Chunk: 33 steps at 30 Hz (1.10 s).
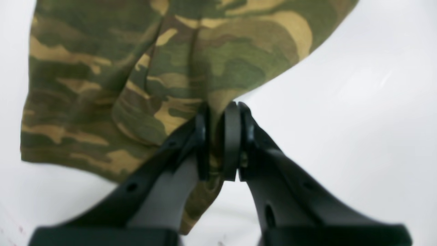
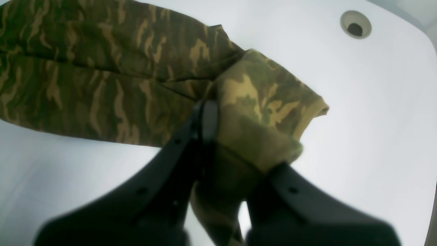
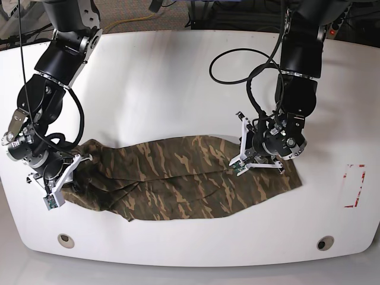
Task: Fold the T-shirt properly
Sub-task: 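Hold the shirt with both grippers and adjust the left grasp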
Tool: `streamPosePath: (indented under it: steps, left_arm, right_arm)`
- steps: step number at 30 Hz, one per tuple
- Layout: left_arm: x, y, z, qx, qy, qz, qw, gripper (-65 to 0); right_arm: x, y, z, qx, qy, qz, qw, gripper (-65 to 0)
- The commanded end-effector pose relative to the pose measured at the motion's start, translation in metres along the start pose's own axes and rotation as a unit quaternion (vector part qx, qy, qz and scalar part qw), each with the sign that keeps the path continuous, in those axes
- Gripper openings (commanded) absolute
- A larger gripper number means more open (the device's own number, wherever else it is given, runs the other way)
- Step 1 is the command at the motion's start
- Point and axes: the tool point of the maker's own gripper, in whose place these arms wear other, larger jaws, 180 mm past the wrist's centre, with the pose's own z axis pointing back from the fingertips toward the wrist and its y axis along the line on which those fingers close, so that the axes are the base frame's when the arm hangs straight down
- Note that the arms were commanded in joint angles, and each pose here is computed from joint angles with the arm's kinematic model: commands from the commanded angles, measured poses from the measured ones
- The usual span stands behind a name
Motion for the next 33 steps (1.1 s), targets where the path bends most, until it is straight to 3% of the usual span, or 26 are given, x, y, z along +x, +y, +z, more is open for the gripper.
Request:
streamPosePath:
  steps: [1, 3, 7, 11, 17, 25, 30, 33]
  left_arm:
    - [0.008, 0.017, 0.011, 0.021, -0.011, -0.012, 1.000, -65.0]
    - [0.004, 0.019, 0.011, 0.023, -0.005, -0.012, 1.000, -62.4]
    - [-0.004, 0.012, 0.008, 0.015, 0.001, -0.009, 1.000, -51.1]
    - [-0.007, 0.011, 0.006, 0.012, 0.004, -0.007, 1.000, -50.3]
    - [-0.007, 0.010, 0.006, 0.012, 0.004, -0.007, 1.000, -42.5]
    - [-0.007, 0.012, 0.007, 0.014, 0.007, -0.008, 1.000, -41.1]
    - [-0.016, 0.017, 0.008, 0.020, 0.017, -0.010, 1.000, -24.9]
    - [-0.019, 0.020, 0.010, 0.023, 0.019, -0.008, 1.000, -24.7]
  right_arm:
    - [0.021, -0.007, 0.007, -0.010, -0.031, 0.008, 0.9994, -65.0]
    - [0.021, -0.007, 0.007, -0.010, -0.031, 0.008, 0.9994, -65.0]
    - [0.021, -0.007, 0.007, -0.010, -0.031, 0.008, 0.9994, -65.0]
    - [0.021, -0.007, 0.007, -0.010, -0.031, 0.008, 0.9994, -65.0]
    - [0.021, -0.007, 0.007, -0.009, -0.032, 0.007, 0.9994, -65.0]
    - [0.021, -0.007, 0.007, -0.009, -0.032, 0.007, 0.9994, -65.0]
    - [0.020, -0.007, 0.007, -0.009, -0.031, 0.007, 0.9995, -65.0]
    - [0.020, -0.007, 0.007, -0.009, -0.031, 0.007, 0.9995, -65.0]
